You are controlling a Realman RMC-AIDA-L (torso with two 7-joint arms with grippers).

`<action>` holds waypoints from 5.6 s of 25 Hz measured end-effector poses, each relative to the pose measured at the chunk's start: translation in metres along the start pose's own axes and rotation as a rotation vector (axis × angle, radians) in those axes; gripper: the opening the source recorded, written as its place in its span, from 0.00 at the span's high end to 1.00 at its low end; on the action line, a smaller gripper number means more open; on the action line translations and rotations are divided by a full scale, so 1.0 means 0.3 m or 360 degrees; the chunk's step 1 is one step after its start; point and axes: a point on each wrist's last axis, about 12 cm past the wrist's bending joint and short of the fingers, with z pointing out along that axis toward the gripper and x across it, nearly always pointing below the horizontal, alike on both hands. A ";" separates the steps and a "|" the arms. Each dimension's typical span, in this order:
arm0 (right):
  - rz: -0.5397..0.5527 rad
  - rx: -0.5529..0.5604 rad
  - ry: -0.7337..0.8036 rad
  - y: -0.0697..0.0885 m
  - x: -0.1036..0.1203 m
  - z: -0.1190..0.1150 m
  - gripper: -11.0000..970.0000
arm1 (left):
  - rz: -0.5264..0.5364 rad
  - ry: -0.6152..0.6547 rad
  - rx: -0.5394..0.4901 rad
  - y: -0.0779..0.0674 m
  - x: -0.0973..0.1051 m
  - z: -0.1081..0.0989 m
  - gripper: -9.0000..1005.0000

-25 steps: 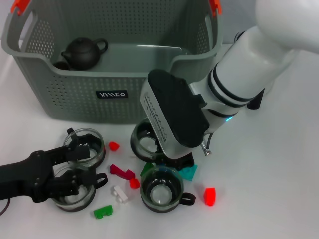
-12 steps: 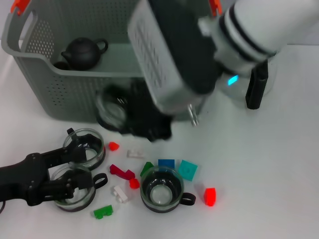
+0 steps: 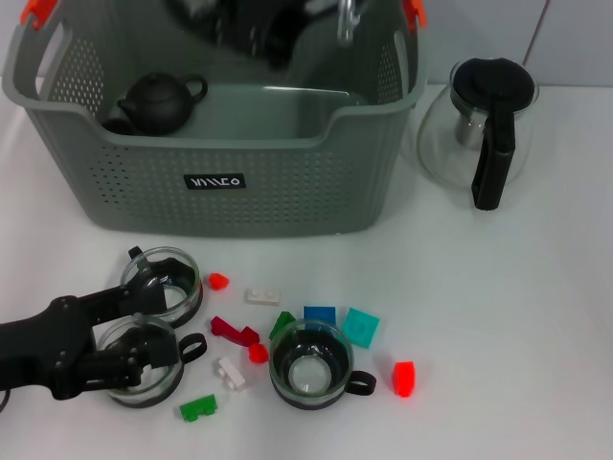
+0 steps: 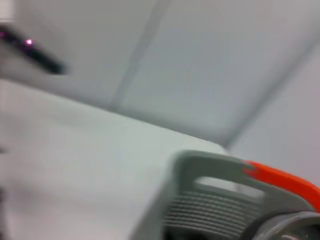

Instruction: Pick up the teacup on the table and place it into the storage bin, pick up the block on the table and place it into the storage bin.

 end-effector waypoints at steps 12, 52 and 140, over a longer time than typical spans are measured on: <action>0.0522 0.0223 0.0206 -0.142 0.177 0.116 0.93 | 0.0042 0.0021 0.0007 0.006 -0.010 0.007 0.13; 0.0778 0.0270 0.0412 -0.088 0.333 0.211 0.80 | 0.0054 0.0027 0.0017 0.003 0.004 0.022 0.13; -0.0004 -0.0887 0.0696 0.414 0.203 0.201 0.38 | -0.0071 0.0298 0.0157 -0.019 0.027 -0.013 0.13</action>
